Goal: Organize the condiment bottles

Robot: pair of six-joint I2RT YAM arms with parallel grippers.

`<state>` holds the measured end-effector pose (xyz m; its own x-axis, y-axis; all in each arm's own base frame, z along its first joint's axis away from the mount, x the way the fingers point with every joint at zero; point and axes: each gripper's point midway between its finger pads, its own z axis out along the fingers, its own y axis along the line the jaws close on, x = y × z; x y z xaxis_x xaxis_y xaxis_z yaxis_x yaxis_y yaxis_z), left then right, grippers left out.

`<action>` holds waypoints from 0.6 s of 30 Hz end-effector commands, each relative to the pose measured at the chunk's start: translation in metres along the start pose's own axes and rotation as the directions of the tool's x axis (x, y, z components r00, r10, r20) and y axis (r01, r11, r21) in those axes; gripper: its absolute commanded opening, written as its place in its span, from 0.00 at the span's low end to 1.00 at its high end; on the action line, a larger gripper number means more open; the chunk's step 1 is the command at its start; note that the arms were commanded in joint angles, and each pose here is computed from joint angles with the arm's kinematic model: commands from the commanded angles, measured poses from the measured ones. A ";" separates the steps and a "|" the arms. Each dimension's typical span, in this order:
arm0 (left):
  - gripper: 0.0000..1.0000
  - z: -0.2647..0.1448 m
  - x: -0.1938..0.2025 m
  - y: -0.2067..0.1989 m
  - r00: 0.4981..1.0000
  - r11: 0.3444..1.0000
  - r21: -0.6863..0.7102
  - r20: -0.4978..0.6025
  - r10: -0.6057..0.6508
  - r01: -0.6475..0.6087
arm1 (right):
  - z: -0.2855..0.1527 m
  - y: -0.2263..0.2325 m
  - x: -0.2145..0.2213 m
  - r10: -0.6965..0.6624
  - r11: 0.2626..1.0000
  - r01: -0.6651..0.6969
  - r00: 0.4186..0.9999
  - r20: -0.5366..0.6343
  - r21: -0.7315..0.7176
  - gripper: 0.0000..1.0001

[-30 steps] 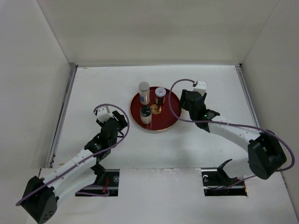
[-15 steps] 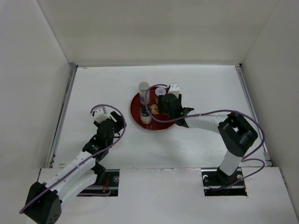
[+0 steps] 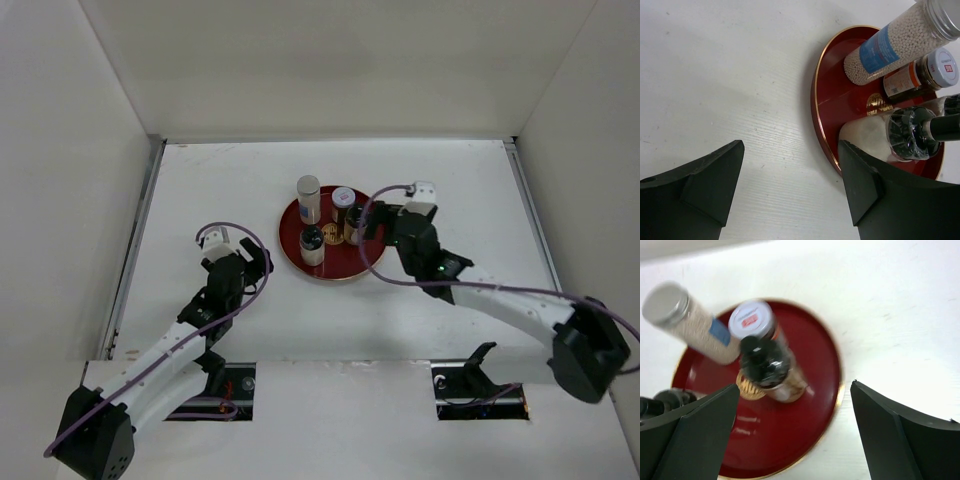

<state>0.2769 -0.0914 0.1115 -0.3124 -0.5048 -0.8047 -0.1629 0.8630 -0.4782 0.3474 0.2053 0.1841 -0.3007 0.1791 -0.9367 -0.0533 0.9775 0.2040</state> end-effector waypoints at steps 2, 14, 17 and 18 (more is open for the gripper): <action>0.75 0.000 -0.010 -0.011 0.999 0.998 0.050 0.030 -0.038 0.036 | -0.022 -0.062 -0.022 0.120 0.986 -0.134 0.983 0.137 0.095 1.00; 0.74 0.000 -0.011 -0.010 0.999 0.997 0.058 0.022 -0.050 0.049 | -0.030 -0.127 -0.002 0.247 0.943 -0.280 0.951 0.188 0.179 1.00; 0.74 0.003 -0.008 -0.009 0.999 0.998 0.052 0.012 -0.046 0.045 | -0.028 -0.126 -0.001 0.243 0.944 -0.276 0.952 0.185 0.181 1.00; 0.75 0.003 -0.007 -0.008 0.999 0.998 0.049 0.007 -0.044 0.043 | -0.027 -0.126 -0.001 0.243 0.944 -0.276 0.952 0.185 0.181 1.00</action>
